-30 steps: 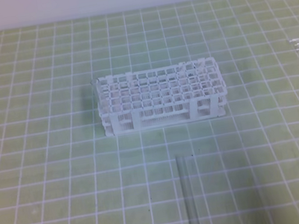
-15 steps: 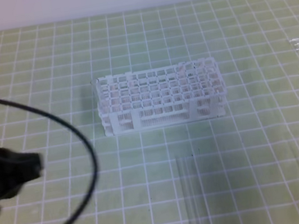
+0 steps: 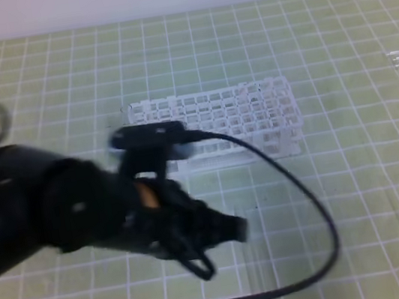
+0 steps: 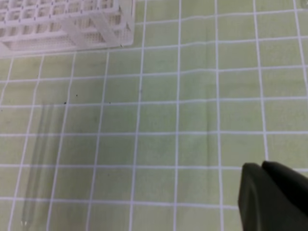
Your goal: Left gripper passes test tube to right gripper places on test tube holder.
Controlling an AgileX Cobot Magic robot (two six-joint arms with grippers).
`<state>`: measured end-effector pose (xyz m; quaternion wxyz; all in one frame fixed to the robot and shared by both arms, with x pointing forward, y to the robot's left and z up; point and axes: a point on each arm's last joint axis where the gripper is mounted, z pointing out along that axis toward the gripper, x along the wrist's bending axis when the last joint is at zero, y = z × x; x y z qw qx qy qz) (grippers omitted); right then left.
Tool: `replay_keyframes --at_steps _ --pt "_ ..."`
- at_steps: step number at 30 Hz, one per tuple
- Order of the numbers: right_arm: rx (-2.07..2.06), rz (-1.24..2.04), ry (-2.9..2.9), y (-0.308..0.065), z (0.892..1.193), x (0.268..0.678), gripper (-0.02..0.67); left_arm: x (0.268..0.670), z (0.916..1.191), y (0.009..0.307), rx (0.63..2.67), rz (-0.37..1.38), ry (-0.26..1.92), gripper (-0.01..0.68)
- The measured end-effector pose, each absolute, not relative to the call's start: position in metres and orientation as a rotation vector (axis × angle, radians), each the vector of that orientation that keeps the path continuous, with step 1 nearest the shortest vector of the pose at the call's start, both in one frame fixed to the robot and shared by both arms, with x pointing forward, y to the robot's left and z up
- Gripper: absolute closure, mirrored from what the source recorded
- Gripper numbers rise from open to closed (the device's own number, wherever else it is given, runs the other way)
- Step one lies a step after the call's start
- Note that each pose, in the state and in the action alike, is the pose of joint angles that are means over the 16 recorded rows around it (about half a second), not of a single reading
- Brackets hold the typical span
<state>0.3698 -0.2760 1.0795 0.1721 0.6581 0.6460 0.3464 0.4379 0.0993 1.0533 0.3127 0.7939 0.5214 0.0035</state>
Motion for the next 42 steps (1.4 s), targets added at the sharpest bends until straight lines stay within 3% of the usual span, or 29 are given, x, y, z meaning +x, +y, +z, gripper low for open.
replay_keyframes --at_steps 10,26,42 --pt "1.853 0.966 1.878 -0.274 1.078 0.368 0.665 0.45 1.038 0.043 2.287 -0.058 1.351 0.633" --pt "1.824 0.978 1.911 -0.27 1.078 0.367 0.665 0.46 1.021 0.021 2.322 -0.144 1.456 0.268" --pt "1.791 0.993 1.945 -0.266 1.078 0.367 0.665 0.461 1.003 -0.008 2.39 -0.053 1.698 0.253"
